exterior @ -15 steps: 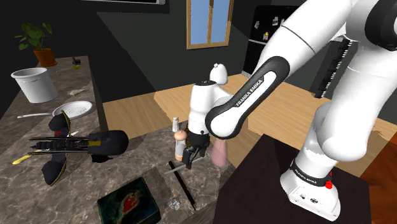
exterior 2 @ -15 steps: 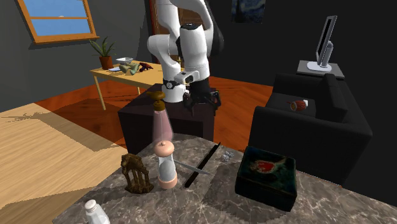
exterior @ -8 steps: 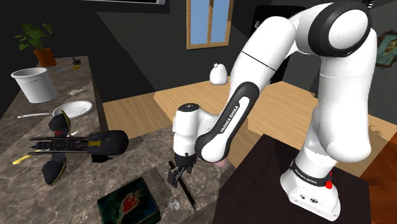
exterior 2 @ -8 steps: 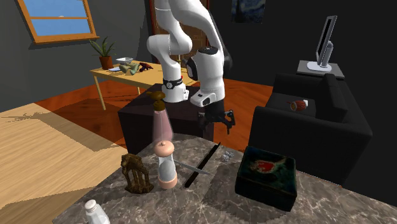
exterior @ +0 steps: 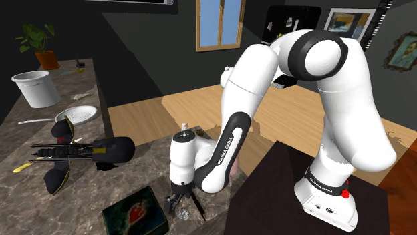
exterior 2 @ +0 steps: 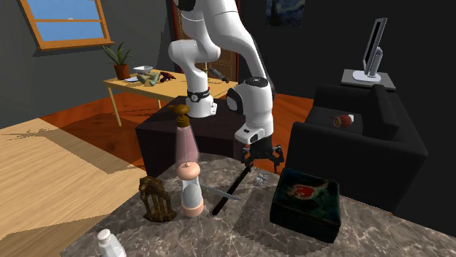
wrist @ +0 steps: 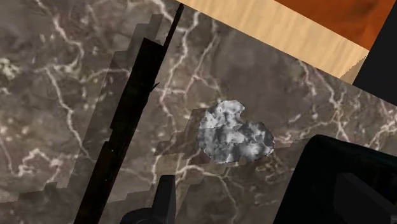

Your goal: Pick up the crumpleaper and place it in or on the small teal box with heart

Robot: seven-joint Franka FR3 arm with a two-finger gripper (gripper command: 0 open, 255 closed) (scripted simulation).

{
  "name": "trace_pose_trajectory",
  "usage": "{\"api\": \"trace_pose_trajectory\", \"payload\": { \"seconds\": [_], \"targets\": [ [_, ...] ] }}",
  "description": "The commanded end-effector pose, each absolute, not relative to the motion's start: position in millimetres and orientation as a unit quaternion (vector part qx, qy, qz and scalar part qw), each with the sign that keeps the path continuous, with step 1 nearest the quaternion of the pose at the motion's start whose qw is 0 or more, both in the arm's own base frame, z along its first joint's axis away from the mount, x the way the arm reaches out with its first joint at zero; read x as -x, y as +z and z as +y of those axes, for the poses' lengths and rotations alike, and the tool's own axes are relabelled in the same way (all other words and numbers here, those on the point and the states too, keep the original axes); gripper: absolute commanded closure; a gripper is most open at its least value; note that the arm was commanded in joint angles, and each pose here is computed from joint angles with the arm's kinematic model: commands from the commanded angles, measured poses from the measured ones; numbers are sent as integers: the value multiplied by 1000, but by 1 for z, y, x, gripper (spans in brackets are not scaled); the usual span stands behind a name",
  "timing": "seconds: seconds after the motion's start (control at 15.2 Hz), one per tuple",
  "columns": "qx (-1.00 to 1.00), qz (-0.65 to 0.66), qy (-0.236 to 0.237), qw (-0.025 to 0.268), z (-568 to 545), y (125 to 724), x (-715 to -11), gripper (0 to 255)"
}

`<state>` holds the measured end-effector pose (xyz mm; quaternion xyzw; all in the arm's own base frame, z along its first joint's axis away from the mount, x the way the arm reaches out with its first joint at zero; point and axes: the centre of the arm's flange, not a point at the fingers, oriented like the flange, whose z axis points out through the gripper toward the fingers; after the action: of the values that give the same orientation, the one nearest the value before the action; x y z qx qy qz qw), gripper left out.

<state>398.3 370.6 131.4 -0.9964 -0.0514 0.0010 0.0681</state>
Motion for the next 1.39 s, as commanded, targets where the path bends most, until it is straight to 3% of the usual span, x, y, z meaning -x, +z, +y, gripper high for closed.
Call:
{"api": "trace_pose_trajectory", "payload": {
  "seconds": [0.0, 0.79, 0.86, 1.32],
  "targets": [
    [996, -52, 1, 68, 372, 119, -399, 0],
    [996, -52, 1, 68, 375, 95, -398, 0],
    [996, -52, 1, 68, 375, 95, -398, 255],
    [996, -52, 1, 68, 374, 98, -396, 255]
  ]
}}
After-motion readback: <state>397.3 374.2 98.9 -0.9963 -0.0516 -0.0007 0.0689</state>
